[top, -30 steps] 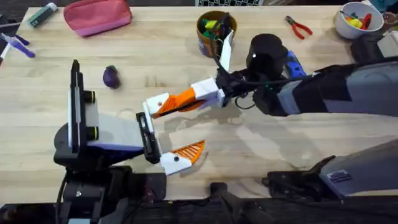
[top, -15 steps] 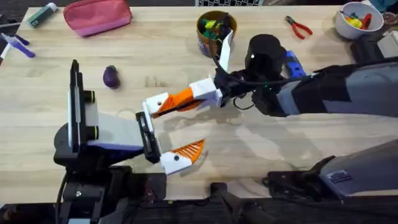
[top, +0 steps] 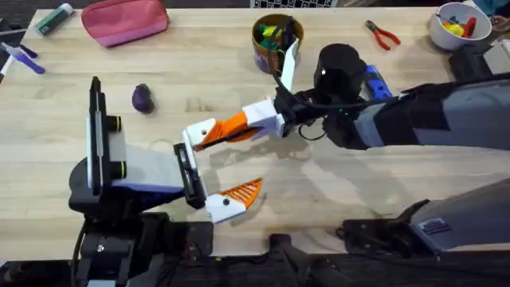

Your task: Pick up the gripper from the table and insert it into the empty holder that is missing its gripper. Then pick up a screw, insert it into the mounting hole, and use the screwdriver to tighten it. Finally, clean up the table by picking up the vegetable and placing it into the bucket.

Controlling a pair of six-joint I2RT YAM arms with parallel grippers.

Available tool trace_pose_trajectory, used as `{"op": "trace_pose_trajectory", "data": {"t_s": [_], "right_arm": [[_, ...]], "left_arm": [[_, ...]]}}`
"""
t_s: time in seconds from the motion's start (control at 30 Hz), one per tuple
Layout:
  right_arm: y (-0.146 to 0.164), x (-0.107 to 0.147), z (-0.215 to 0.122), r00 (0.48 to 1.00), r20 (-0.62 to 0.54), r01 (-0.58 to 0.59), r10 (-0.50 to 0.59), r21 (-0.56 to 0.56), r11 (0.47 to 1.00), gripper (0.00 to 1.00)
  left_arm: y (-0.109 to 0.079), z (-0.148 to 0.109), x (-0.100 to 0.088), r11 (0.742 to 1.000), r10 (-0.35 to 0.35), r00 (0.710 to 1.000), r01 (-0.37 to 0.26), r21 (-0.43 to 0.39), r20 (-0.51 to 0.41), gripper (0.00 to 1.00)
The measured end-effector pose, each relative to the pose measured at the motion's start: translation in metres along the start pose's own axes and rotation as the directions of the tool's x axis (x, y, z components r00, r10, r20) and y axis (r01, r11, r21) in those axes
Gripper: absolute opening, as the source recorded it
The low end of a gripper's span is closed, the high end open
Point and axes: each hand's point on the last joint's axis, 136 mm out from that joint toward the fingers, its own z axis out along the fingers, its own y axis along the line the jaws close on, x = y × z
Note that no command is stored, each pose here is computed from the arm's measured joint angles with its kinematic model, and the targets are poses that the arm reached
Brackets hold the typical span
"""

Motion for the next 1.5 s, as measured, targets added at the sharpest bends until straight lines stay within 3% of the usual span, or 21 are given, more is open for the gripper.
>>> {"op": "trace_pose_trajectory", "data": {"t_s": [0.53, 0.7, 0.8, 1.03, 1.23, 1.5], "right_arm": [[0.0, 0.0, 0.0, 1.0, 0.003, -0.002, 0.002, 0.001, 1.0, 0.029], [-0.003, -0.004, 0.001, 1.0, 0.025, -0.003, 0.003, 0.011, 1.0, 0.684], [-0.003, -0.005, 0.001, 1.0, 0.031, -0.001, 0.001, 0.013, 1.0, 0.869], [-0.003, -0.006, 0.001, 0.999, 0.038, -0.001, 0.001, 0.015, 1.0, 0.978], [-0.007, -0.009, -0.005, 0.998, 0.059, -0.003, 0.001, 0.036, 0.999, 0.99], [0.008, -0.022, -0.07, 0.973, 0.229, -0.077, 0.03, 0.197, 0.977, 0.991]], "left_arm": [[0.0, 0.0, 0.0, 1.0, 0.0, 1.0, 0.0, -0.002, 0.0, 0.985], [0.0, 0.0, 0.0, 1.0, 0.0, 1.0, 0.0, 0.001, 0.0, 0.987], [0.0, 0.0, 0.0, 1.0, 0.0, 1.0, 0.0, 0.001, 0.0, 0.985], [0.0, 0.0, 0.0, 1.0, 0.001, 1.0, -0.001, 0.001, 0.0, 0.985], [0.0, 0.0, 0.0, 1.0, 0.0, 1.0, 0.0, 0.001, 0.0, 0.985], [0.0, 0.0, 0.0, 1.0, 0.0, 1.0, 0.0, 0.001, 0.0, 0.986]]}}
